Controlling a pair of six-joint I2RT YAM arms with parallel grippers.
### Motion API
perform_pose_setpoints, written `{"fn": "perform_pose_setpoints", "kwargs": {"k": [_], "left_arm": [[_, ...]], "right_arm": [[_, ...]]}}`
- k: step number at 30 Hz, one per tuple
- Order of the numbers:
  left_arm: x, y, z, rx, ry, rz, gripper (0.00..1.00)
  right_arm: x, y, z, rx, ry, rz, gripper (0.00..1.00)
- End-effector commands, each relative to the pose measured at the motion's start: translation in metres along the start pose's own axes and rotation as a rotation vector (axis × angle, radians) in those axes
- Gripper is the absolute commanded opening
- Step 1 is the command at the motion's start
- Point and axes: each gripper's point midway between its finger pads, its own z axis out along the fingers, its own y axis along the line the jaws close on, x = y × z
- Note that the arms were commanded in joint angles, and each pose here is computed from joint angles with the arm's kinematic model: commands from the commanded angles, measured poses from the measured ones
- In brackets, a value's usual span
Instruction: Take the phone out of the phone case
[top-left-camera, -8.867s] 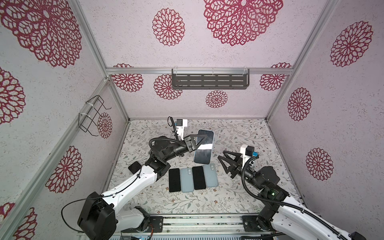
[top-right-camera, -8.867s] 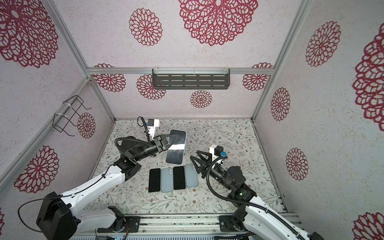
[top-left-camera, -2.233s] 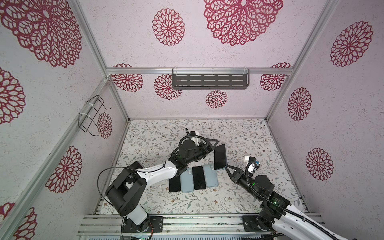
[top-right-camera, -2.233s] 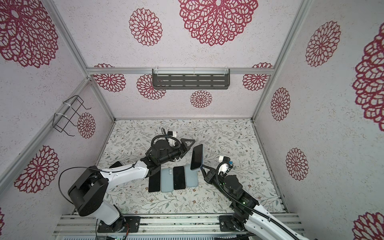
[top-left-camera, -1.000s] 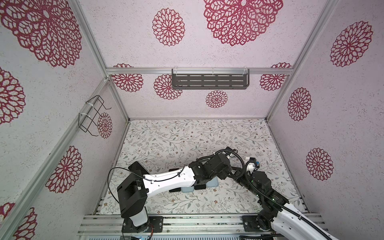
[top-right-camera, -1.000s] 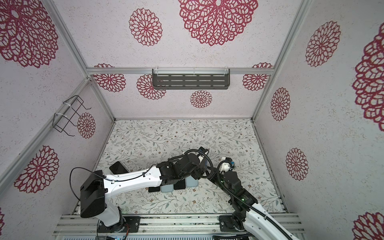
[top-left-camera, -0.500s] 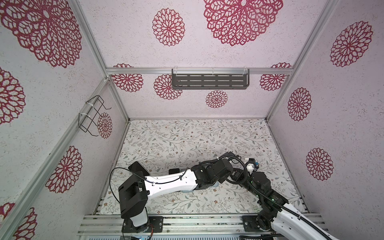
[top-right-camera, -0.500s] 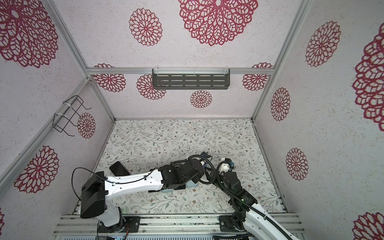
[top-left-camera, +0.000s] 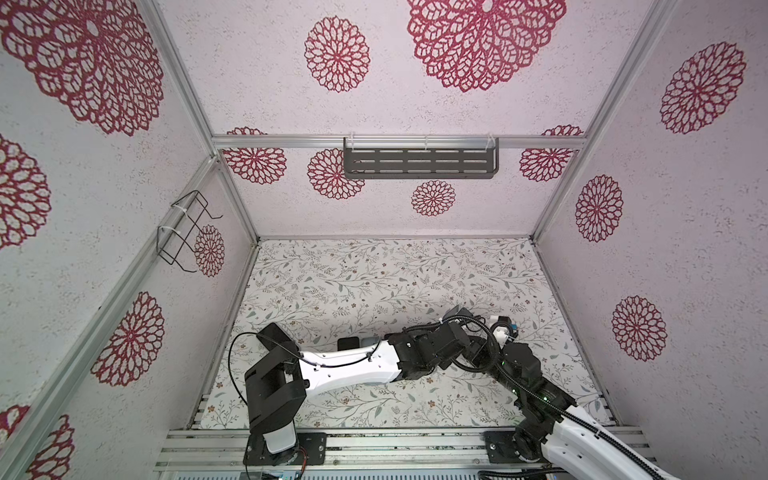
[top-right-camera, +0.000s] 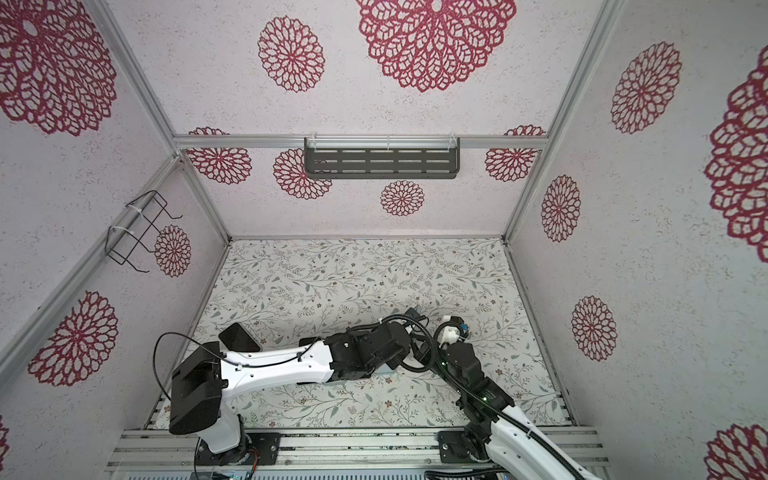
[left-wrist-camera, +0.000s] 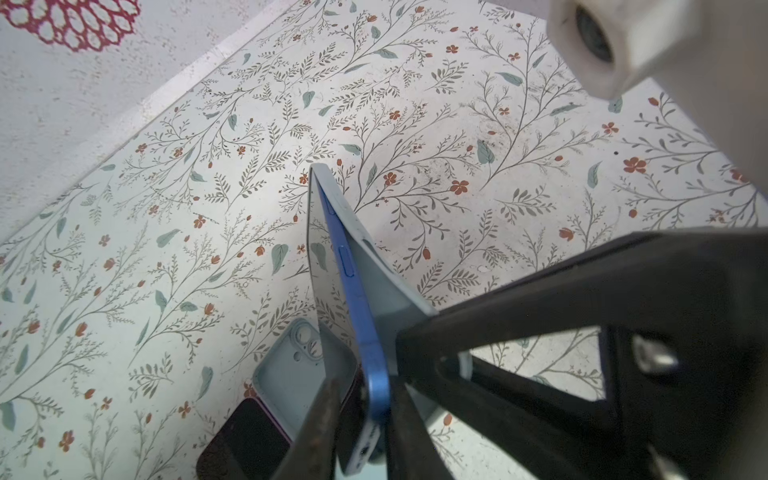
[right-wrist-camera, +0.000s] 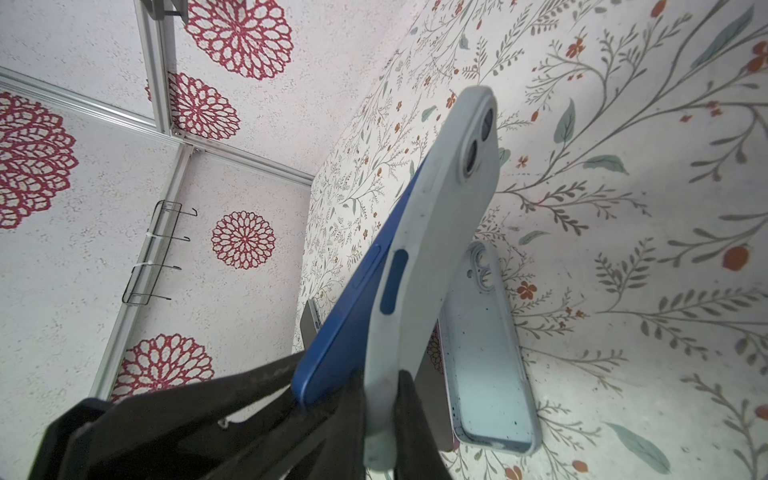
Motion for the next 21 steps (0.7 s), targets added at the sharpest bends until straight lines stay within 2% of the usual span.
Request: {"fn": "perform_pose_setpoints", "kwargs": {"k": [1, 5, 8, 14, 21], "left_arm": [[-0.016, -0.006, 0.000, 0.011, -0.054, -0.032, 0.16], [-0.023, -0.007, -0.004, 0.004, -0.074, -0.039, 0.05], [-0.028, -0.002, -0.009, -0.020, -0.090, -0.047, 0.02], [-0.037, 0.000, -0.017, -0.023, -0.114, -0.058, 0.00], [-0.049, 0.018, -0.042, -0.092, -0.181, -0.063, 0.00]], "right_arm": [[-0.016, 0.034, -0.007, -0.122, -0.060, -0.007, 0.00], [-0.016, 0.032, -0.008, -0.117, -0.060, -0.008, 0.00], [-0.015, 0.030, -0.009, -0.112, -0.060, -0.010, 0.00], [-0.014, 0.027, -0.010, -0.109, -0.061, -0.008, 0.00], [-0.010, 0.004, -0.008, -0.030, -0.058, -0.010, 0.00]]}}
